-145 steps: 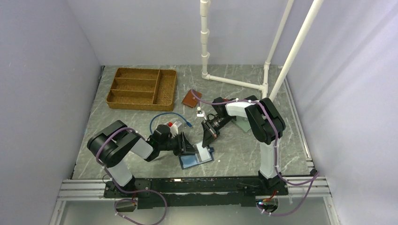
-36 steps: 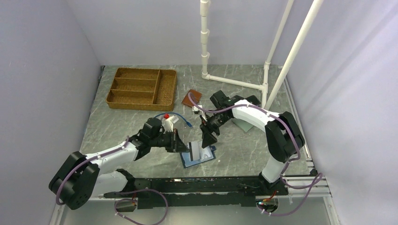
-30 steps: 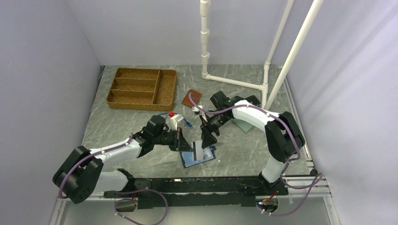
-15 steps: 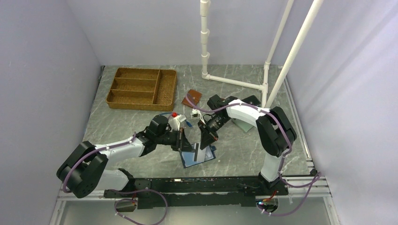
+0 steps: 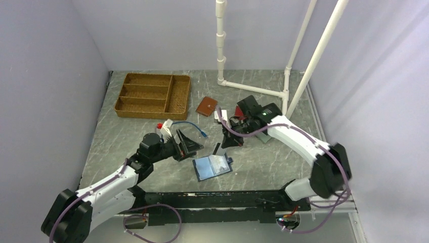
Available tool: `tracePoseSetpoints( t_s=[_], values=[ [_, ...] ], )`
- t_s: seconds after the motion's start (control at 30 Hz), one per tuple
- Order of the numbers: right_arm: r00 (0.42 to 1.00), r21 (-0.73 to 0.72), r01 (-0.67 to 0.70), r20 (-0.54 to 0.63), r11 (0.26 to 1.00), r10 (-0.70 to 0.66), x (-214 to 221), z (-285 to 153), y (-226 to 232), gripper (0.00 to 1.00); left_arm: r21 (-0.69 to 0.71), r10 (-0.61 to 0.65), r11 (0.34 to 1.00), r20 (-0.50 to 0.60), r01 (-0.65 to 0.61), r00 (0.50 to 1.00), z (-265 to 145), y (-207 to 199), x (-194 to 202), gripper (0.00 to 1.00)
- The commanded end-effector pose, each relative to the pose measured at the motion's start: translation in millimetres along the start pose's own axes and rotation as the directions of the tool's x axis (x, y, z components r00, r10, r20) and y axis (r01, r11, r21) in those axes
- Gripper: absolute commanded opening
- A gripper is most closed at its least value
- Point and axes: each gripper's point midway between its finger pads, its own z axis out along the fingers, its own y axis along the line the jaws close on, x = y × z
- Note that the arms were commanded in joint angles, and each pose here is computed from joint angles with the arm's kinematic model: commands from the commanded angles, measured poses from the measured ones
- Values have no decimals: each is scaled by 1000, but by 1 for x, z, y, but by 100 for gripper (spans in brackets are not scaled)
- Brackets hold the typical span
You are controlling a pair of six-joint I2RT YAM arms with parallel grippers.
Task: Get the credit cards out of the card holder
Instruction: Move the credit card to the storage box.
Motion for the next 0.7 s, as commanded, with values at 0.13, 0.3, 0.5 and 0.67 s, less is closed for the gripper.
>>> tracePoseSetpoints(
  t_s=[0.13,0.3,0.5,0.67],
  values=[
    [950,422,267,38,866,-311,-33,-33,-29,0,58,-436,900,132,432,890,6,-40,-43,93],
    [914,510,366,-38,778,-405,-34,-27,-33,0,-7,-543,835,153,550,826,25,-52,-50,94],
    [894,592,395,-74,702,-441,-44,-27,-34,0,-79,-593,788,164,610,788,48,-53,-41,97],
    [878,607,424,-94,672,-469,-46,-25,-31,0,-114,-610,769,165,629,775,58,-50,-37,93]
  ],
)
